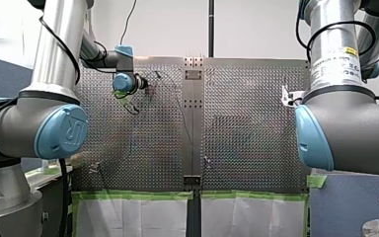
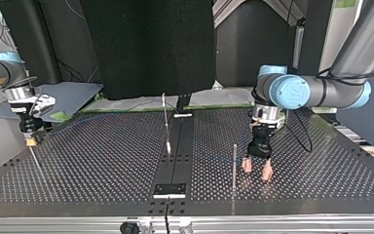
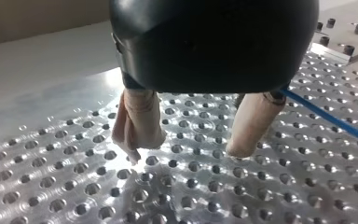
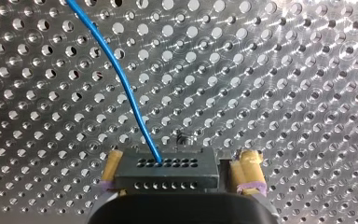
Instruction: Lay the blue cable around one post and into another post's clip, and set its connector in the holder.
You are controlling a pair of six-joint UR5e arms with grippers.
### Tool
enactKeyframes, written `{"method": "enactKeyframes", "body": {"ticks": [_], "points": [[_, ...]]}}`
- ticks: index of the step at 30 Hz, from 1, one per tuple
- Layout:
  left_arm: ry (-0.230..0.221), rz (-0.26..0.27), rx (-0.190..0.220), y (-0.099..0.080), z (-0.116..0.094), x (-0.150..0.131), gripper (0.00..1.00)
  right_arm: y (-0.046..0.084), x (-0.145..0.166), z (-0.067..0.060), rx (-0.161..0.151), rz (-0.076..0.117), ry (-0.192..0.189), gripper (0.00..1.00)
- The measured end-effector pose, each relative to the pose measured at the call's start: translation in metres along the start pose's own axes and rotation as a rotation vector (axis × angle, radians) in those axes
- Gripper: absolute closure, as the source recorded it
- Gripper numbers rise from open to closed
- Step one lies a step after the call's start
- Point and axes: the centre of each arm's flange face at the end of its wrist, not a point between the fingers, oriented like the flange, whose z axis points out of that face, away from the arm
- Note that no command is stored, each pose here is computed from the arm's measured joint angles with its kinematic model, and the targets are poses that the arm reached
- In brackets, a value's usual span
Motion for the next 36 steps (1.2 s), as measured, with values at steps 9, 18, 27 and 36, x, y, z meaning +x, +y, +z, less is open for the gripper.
{"method": "enactKeyframes", "body": {"ticks": [9,18,27,36], "points": [[0.075,-0.058,0.035,-0.019,-0.007,0.000,0.00,0.000,0.000,0.000,0.000,0.000,0.000,0.01],[0.111,-0.108,0.068,-0.045,-0.017,-0.001,0.00,0.000,0.000,0.000,0.000,0.000,0.000,0.01],[0.145,-0.038,-0.003,-0.043,-0.028,0.008,0.00,0.000,0.000,0.000,0.000,0.000,0.000,0.01],[0.162,0.048,-0.091,-0.037,-0.039,0.010,0.00,0.000,0.000,0.000,0.000,0.000,0.000,0.01]]}}
